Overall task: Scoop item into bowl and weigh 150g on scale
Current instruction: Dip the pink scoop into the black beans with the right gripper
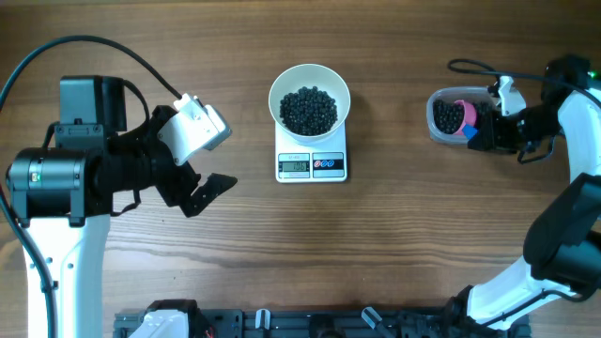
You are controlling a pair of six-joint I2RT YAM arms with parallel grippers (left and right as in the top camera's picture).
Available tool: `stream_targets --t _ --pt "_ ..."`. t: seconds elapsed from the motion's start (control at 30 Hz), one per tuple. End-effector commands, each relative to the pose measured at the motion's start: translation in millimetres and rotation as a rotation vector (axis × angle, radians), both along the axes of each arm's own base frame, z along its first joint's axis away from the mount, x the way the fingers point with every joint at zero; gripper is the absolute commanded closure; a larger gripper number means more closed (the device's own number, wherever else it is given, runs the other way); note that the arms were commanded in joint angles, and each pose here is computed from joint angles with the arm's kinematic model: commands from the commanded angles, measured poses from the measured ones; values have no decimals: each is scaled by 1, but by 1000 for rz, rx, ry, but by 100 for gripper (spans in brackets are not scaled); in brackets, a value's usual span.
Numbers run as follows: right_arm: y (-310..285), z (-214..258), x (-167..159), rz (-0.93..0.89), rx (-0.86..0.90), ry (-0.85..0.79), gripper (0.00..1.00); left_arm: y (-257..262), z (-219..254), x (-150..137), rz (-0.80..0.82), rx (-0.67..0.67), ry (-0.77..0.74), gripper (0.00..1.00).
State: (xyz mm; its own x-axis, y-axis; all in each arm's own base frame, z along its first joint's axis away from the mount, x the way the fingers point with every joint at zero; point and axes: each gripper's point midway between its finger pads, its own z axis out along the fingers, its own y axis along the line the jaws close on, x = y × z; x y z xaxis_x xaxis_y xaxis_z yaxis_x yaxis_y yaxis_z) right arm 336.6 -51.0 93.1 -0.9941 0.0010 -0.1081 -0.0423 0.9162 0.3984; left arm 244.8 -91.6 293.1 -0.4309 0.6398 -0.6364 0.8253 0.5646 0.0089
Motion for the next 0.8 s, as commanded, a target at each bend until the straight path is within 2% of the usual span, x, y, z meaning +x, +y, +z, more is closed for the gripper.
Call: stream_targets --t 0.0,0.2,0.33,0.77 --pt "17 -6 2 41 107 -8 96 2 5 1 -5 6 -25 0" --pt "28 -25 -8 29 189 52 96 2 5 1 -5 6 -25 0" --pt "28 -19 -3 -1 242 22 96 2 5 1 -5 6 -25 0" --pt "-8 -2 -16 -168 376 3 96 2 5 1 -5 5 -25 0"
